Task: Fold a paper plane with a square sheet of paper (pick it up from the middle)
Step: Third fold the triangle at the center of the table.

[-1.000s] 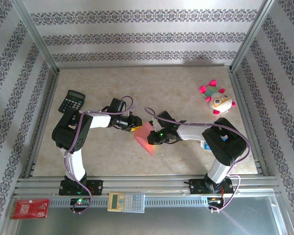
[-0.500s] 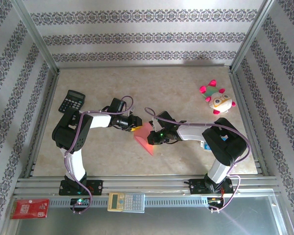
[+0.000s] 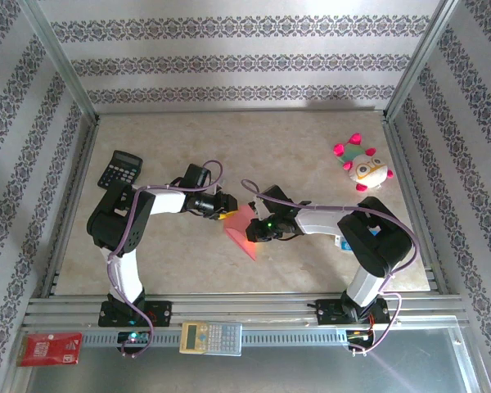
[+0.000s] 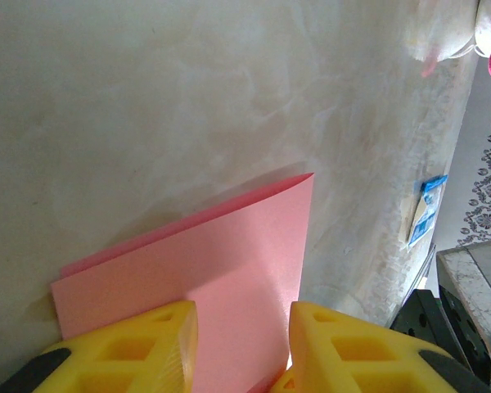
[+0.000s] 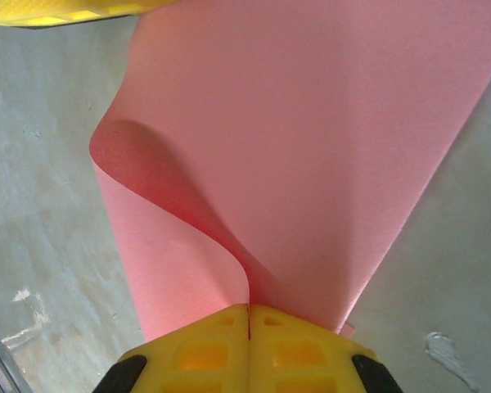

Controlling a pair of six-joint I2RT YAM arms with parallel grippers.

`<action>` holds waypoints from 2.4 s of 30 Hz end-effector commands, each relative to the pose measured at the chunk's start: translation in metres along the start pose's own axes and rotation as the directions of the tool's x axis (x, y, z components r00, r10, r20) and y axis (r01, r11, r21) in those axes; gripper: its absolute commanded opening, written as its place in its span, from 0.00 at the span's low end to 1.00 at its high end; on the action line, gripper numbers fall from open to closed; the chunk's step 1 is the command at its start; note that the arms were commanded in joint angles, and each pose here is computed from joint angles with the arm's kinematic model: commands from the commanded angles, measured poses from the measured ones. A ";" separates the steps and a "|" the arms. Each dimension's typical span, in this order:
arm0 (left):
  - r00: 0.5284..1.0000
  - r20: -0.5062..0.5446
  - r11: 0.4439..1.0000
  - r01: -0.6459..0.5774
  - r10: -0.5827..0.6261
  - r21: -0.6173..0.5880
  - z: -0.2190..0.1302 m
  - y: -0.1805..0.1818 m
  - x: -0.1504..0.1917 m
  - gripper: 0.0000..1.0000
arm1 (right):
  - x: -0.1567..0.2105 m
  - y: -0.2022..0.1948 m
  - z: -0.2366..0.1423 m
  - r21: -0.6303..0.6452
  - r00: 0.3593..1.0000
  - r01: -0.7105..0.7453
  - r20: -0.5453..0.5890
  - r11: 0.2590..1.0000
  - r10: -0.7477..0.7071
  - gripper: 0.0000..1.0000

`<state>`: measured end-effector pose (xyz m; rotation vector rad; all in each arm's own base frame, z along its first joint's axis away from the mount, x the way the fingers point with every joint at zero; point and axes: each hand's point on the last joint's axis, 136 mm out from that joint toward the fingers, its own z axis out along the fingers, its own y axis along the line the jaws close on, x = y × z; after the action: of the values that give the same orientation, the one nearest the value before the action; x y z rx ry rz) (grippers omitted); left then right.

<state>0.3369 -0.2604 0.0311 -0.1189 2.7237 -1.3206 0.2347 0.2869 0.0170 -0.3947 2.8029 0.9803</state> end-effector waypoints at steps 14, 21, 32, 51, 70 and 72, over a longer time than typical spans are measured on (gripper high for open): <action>0.997 -0.055 0.992 0.042 -0.048 -0.115 0.013 0.036 0.022 0.36 | -0.010 -0.002 -0.001 0.013 1.000 0.017 0.011 1.000 -0.017 0.04; 0.997 -0.058 0.993 0.039 -0.046 -0.115 0.012 0.036 0.022 0.36 | -0.008 -0.005 -0.001 0.021 1.000 0.014 0.008 1.000 -0.014 0.04; 0.998 -0.056 0.993 0.037 -0.043 -0.116 0.012 0.035 0.021 0.36 | 0.000 -0.011 0.001 0.026 1.000 -0.003 0.002 1.000 0.003 0.04; 0.999 -0.036 0.996 0.029 -0.032 -0.085 0.009 0.020 0.012 0.36 | 0.017 -0.026 0.006 0.099 0.999 -0.027 -0.016 0.995 0.029 0.02; 0.960 0.281 0.997 0.008 0.015 -0.080 -0.080 -0.025 0.000 0.39 | 0.000 -0.042 0.004 0.192 0.993 -0.112 0.070 0.975 0.100 0.00; 0.959 0.282 0.997 0.021 -0.001 -0.071 -0.081 -0.022 0.016 0.38 | -0.008 -0.039 0.005 0.180 0.993 -0.106 0.077 0.978 0.093 0.00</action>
<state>0.3249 -0.2187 0.1084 -0.2141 2.5173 -1.1292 0.2466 0.2834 0.0149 -0.2716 2.7762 0.9036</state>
